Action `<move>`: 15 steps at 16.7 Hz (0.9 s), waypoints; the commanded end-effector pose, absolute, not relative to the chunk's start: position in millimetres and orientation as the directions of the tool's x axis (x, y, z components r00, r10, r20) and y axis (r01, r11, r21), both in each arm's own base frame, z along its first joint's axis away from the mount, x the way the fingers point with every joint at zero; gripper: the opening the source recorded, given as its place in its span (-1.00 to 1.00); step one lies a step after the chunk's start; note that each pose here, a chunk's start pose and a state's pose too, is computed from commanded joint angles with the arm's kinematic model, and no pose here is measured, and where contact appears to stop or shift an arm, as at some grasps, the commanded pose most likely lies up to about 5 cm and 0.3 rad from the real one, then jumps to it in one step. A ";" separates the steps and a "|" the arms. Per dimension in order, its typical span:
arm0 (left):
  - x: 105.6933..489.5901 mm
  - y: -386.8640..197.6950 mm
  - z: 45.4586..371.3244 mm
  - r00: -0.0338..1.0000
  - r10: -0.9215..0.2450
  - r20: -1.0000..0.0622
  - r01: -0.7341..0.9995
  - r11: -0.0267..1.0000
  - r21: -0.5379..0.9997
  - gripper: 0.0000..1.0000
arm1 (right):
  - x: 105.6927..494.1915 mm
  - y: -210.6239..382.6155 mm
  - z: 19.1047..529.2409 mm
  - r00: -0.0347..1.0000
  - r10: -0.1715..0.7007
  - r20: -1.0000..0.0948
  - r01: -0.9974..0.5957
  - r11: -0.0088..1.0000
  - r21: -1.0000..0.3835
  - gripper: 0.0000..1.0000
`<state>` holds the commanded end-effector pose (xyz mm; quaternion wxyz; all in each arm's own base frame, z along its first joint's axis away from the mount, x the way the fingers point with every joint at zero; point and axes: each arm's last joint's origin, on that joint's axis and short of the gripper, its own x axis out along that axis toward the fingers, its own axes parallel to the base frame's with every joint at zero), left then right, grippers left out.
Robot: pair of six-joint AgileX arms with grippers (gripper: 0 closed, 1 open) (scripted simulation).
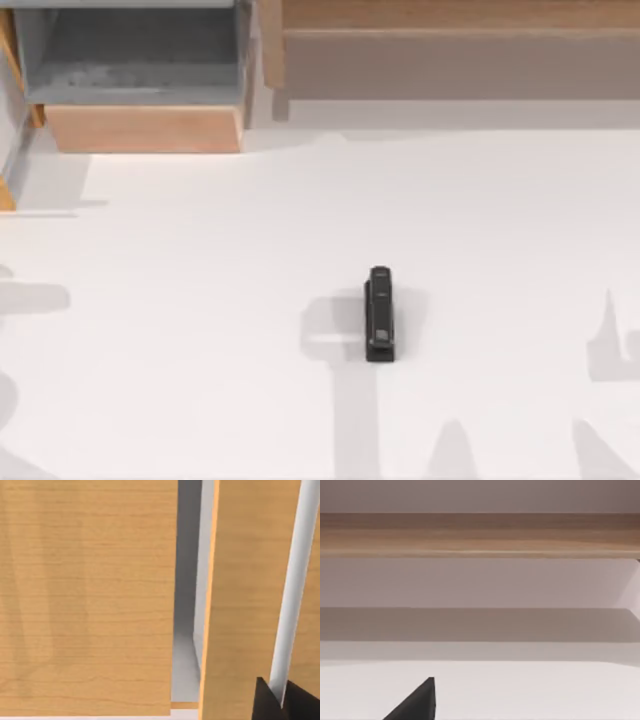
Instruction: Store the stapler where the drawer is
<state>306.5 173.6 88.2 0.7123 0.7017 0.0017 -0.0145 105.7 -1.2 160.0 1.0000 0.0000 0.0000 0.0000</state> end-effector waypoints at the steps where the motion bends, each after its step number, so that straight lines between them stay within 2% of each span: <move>1: 306.5 173.6 88.2 1.000 -0.018 -0.023 0.023 0.015 1.000 -1.00 | 105.7 -1.2 160.0 1.000 0.000 0.000 0.000 1.000 0.000 1.00; 4: 303.5 174.5 88.1 1.000 -0.017 -0.021 0.021 0.013 1.000 -1.00 | 105.7 -1.2 160.0 1.000 0.000 0.000 0.000 1.000 0.000 1.00; 12: 246.7 174.2 87.0 0.999 -0.020 -0.026 0.027 0.017 1.000 -1.00 | 105.7 -1.2 160.0 1.000 0.000 0.000 0.000 1.000 0.000 1.00; 15: 244.8 174.3 87.6 1.000 -0.020 -0.024 0.024 0.014 1.000 -1.00 | 105.7 -1.2 160.0 1.000 0.000 0.000 0.000 1.000 0.000 1.00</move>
